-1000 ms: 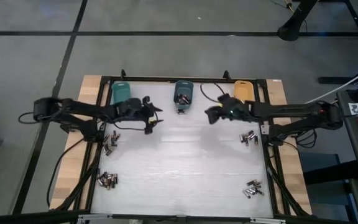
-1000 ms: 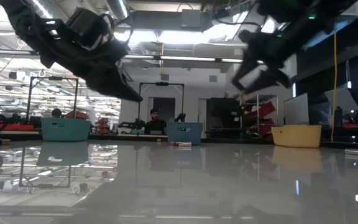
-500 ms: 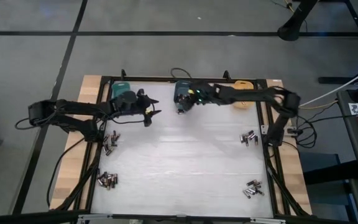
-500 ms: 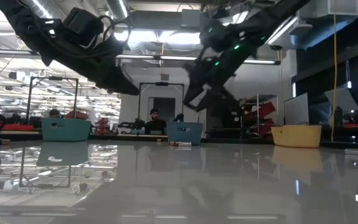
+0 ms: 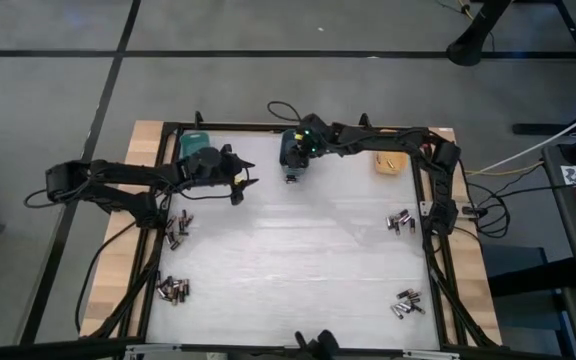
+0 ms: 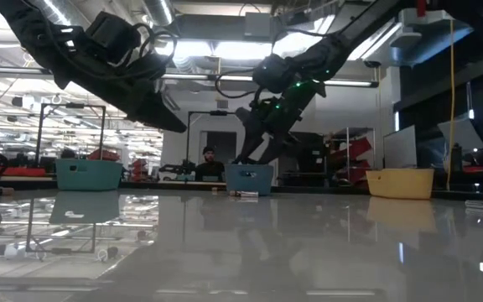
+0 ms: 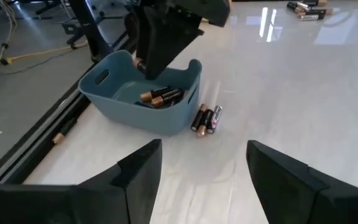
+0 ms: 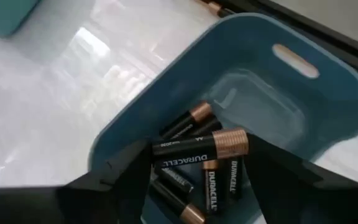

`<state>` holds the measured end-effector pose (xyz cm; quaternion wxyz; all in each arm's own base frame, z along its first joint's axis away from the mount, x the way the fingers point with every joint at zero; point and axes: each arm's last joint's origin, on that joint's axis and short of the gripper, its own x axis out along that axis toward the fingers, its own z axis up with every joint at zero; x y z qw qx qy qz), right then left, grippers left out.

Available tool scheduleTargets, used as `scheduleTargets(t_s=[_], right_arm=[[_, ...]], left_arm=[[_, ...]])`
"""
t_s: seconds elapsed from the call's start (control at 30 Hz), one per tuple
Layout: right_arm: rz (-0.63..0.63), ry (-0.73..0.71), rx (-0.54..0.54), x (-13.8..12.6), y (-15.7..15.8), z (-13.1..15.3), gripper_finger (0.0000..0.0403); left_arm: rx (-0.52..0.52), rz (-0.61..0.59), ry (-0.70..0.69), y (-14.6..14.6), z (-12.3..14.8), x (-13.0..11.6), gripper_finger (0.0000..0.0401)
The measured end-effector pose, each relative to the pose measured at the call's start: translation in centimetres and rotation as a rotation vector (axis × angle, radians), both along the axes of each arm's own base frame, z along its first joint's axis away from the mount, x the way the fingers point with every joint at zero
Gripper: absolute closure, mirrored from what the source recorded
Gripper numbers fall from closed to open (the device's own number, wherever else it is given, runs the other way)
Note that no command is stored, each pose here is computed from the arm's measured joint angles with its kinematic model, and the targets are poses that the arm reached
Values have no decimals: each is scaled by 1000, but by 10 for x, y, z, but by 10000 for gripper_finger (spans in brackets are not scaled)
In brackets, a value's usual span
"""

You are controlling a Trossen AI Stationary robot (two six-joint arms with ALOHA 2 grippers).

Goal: Sort batteries
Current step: Put the brown battery into the blue bin

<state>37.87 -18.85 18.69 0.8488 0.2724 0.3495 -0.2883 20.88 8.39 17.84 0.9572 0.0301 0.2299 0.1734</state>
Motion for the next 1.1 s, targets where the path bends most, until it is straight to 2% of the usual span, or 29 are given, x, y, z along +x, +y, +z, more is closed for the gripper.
scheduleTargets(t_s=[0.2,0.47,0.57,0.7,0.83,0.93,1.1], right_arm=[[21,30,-1,-2,-1,-2,121],[56,54,-33,-3,0,-1,74],[57,37,-42,-6,2,10,72],[63,-1,-64,-17,10,43,79],[68,80,-49,-40,35,73,89],[43,184,0,-55,63,85,95],[-115,390,94,-77,112,89,100]], left_arm=[[-71,10,-23,-6,-1,2,177],[-192,2,-21,-23,-18,-3,177],[-219,-13,-24,-30,-21,-4,177],[-214,-27,-46,-36,-19,-1,177],[-202,-65,-108,-42,-13,3,177],[-186,-100,-122,-48,-11,5,177],[-146,-126,-127,-49,-10,6,177]])
